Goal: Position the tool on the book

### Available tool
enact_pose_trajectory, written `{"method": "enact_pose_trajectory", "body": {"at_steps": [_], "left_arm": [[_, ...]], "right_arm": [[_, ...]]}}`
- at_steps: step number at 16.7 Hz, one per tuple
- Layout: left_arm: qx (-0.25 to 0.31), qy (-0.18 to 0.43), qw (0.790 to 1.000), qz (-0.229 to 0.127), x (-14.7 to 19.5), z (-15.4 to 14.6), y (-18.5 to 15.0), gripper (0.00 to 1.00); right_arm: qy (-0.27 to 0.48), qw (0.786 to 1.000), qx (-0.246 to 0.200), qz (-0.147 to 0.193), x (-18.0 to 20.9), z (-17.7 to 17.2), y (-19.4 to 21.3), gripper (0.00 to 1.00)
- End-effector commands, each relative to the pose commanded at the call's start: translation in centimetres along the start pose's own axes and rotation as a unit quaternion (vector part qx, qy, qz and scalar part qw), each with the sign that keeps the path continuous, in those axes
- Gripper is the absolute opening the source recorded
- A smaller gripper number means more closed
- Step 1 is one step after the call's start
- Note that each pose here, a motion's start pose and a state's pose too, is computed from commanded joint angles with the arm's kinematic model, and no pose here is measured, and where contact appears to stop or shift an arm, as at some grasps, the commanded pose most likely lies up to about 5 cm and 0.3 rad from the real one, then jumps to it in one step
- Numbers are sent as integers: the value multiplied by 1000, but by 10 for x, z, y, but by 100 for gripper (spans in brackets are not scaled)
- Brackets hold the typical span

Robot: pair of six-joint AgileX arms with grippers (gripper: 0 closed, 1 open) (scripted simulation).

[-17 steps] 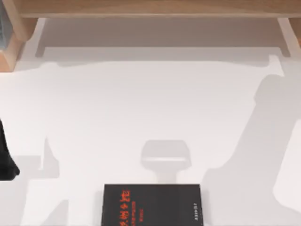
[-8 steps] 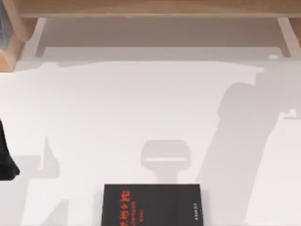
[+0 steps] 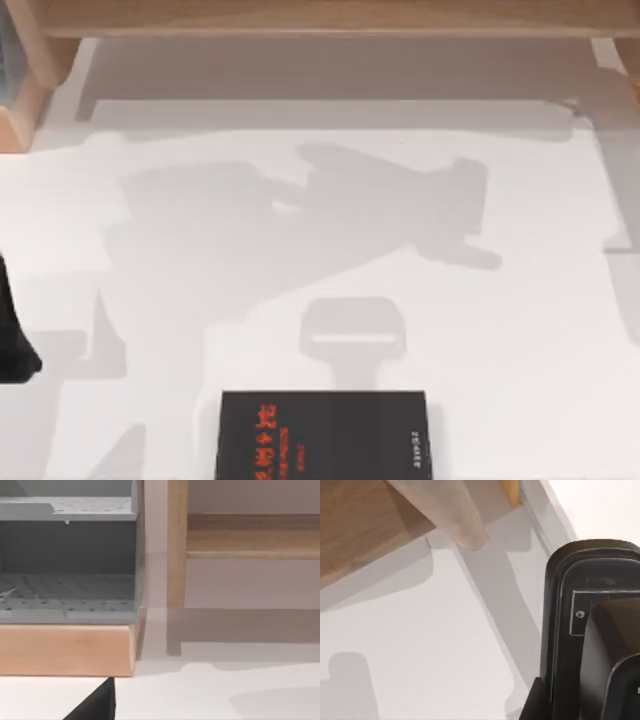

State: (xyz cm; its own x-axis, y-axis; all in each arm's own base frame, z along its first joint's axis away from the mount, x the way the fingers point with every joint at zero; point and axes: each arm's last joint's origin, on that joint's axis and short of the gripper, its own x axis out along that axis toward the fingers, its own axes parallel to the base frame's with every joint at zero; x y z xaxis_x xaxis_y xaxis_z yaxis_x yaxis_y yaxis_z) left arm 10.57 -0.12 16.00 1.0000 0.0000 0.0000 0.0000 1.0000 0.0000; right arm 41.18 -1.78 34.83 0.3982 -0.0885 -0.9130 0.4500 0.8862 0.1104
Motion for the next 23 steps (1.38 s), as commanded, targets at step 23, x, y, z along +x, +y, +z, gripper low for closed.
{"method": "enact_pose_trajectory", "body": {"at_steps": [23], "left_arm": [[0,0,1000,0,0,0,0,100]], "right_arm": [[161,957,-239,5,22,-414,185,0]]}}
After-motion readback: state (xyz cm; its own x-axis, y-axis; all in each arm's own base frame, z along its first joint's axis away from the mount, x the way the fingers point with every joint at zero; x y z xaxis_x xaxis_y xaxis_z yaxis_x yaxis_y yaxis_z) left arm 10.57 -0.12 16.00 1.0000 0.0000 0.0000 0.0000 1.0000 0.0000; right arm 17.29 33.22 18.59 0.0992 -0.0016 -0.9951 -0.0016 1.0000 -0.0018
